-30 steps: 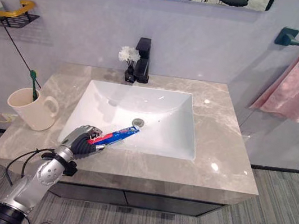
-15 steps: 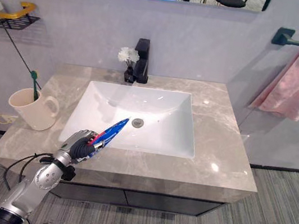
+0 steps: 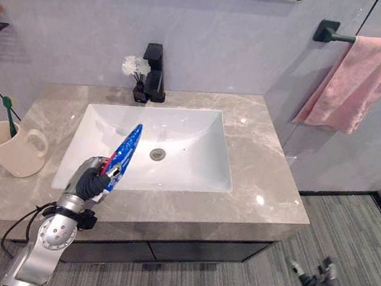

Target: Organize washtable

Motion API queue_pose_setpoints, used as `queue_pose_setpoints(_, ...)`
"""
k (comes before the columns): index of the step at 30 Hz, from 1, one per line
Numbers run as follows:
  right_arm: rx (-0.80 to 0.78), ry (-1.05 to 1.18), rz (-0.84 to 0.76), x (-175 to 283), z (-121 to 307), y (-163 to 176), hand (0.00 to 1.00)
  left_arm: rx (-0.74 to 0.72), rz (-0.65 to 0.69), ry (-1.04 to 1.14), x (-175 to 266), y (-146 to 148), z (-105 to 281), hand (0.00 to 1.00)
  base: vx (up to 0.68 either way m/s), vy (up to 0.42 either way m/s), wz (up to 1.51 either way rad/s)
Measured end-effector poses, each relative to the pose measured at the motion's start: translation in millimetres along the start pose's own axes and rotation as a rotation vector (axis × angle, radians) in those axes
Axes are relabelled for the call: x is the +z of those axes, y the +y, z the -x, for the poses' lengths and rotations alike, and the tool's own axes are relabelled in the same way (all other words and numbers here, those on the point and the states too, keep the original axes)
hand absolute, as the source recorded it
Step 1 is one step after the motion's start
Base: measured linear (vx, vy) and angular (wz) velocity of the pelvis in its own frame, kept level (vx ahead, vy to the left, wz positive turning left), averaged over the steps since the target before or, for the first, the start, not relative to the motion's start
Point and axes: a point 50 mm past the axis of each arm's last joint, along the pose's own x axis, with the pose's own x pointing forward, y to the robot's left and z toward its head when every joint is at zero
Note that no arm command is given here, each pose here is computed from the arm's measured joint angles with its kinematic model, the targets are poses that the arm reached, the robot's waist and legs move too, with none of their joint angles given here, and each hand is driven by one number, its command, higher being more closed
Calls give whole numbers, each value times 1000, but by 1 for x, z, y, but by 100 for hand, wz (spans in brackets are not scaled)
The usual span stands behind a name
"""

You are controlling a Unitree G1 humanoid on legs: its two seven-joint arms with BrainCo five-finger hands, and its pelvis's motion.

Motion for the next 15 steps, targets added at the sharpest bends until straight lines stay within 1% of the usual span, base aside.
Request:
queue_pose_setpoints(4,46,-190,-28,40,1,7,0,6,11,-2,2,1,4,100,-21,-9,-8)
queue_pose_setpoints(7,119,-318,-79,68,2,18,0,27,45,-18,9,1,4,100,0,0,0)
queue_pose_setpoints(10,268,-460,-147,98,2,44,0,26,74,-43,15,0,3,100,5,1,2)
queue_pose_setpoints(12,418,-563,-186,121,2,72,0,-1,82,-56,18,-4,2,100,15,3,16)
queue_pose_setpoints(13,458,-583,-194,125,3,78,0,-9,86,-62,19,-6,2,100,-13,4,25)
queue_pose_setpoints(15,592,-630,-244,138,9,105,0,-25,107,-94,26,-10,-1,100,-40,10,30)
